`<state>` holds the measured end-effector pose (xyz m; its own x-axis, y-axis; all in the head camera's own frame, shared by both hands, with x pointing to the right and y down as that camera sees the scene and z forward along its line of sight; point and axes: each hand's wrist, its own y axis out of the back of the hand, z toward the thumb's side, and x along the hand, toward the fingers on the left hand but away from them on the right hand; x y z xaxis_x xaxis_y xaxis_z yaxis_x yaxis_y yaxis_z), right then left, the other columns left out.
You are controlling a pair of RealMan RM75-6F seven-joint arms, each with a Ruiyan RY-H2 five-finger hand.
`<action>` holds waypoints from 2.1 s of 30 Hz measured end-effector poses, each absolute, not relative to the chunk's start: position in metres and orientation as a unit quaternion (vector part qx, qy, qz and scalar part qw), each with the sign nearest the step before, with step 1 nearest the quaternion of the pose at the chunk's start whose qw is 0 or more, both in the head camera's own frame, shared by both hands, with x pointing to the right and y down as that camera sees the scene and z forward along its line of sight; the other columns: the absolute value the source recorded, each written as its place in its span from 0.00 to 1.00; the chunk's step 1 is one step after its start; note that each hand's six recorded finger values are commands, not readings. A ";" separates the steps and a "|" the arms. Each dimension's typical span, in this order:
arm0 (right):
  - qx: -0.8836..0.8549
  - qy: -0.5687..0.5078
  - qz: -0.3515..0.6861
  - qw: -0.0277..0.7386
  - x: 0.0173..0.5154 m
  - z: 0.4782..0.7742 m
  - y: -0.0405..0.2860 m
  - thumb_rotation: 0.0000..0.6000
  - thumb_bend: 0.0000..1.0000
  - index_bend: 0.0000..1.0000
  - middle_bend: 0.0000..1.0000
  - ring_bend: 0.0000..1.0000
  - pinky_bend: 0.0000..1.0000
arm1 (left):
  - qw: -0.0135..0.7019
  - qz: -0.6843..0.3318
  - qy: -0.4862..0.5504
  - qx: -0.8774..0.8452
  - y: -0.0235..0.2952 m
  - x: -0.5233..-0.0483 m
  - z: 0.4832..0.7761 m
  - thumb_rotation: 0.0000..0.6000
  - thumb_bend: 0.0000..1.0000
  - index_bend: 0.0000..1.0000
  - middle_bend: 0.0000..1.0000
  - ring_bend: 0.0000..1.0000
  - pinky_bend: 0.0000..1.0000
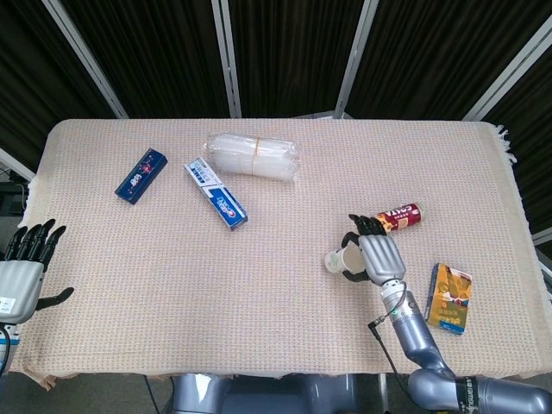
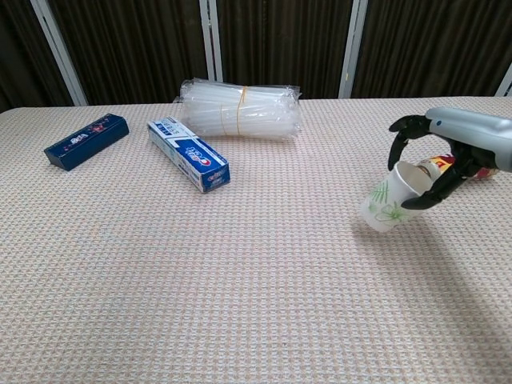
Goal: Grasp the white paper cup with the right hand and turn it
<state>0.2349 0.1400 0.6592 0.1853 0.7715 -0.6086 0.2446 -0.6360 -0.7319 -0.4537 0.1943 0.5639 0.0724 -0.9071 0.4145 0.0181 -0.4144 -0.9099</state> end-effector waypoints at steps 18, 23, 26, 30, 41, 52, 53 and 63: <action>-0.695 -0.338 0.588 0.237 0.257 0.685 0.141 1.00 0.21 0.42 0.07 0.00 0.00 | 0.401 -0.577 0.363 -0.612 0.194 -0.454 0.564 1.00 0.00 0.00 0.00 0.00 0.00; -0.673 -0.323 0.612 0.260 0.265 0.685 0.142 1.00 0.20 0.24 0.00 0.00 0.00 | 0.401 -0.577 0.363 -0.611 0.194 -0.454 0.564 1.00 0.00 0.00 0.00 0.00 0.00; -0.664 -0.311 0.622 0.276 0.267 0.685 0.144 1.00 0.20 0.18 0.00 0.00 0.00 | 0.401 -0.578 0.363 -0.611 0.194 -0.454 0.564 1.00 0.00 0.00 0.00 0.00 0.00; -0.660 -0.300 0.627 0.286 0.265 0.686 0.148 1.00 0.19 0.16 0.00 0.00 0.00 | 0.401 -0.577 0.363 -0.611 0.194 -0.454 0.564 1.00 0.00 0.00 0.00 0.00 0.00; -0.652 -0.291 0.614 0.336 0.255 0.692 0.152 1.00 0.18 0.30 0.01 0.00 0.00 | 0.400 -0.577 0.364 -0.612 0.194 -0.454 0.564 1.00 0.00 0.00 0.00 0.00 0.00; -0.647 -0.300 0.590 0.378 0.249 0.702 0.156 1.00 0.18 0.37 0.06 0.00 0.00 | 0.400 -0.577 0.364 -0.612 0.194 -0.454 0.564 1.00 0.00 0.00 0.00 0.00 0.00; -0.647 -0.300 0.589 0.380 0.248 0.703 0.156 1.00 0.18 0.38 0.06 0.00 0.00 | 0.400 -0.577 0.364 -0.612 0.194 -0.454 0.564 1.00 0.00 0.00 0.00 0.00 0.00; -0.648 -0.296 0.584 0.390 0.244 0.710 0.161 1.00 0.19 0.46 0.12 0.00 0.00 | 0.400 -0.577 0.365 -0.612 0.194 -0.454 0.564 1.00 0.00 0.00 0.00 0.00 0.00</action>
<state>0.2437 0.1609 0.7103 0.1423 0.8381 -0.5266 -0.0725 -0.5218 -0.8500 -0.4538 0.1939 0.5641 0.0690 -0.9075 0.4143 0.0148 -0.4143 -0.9100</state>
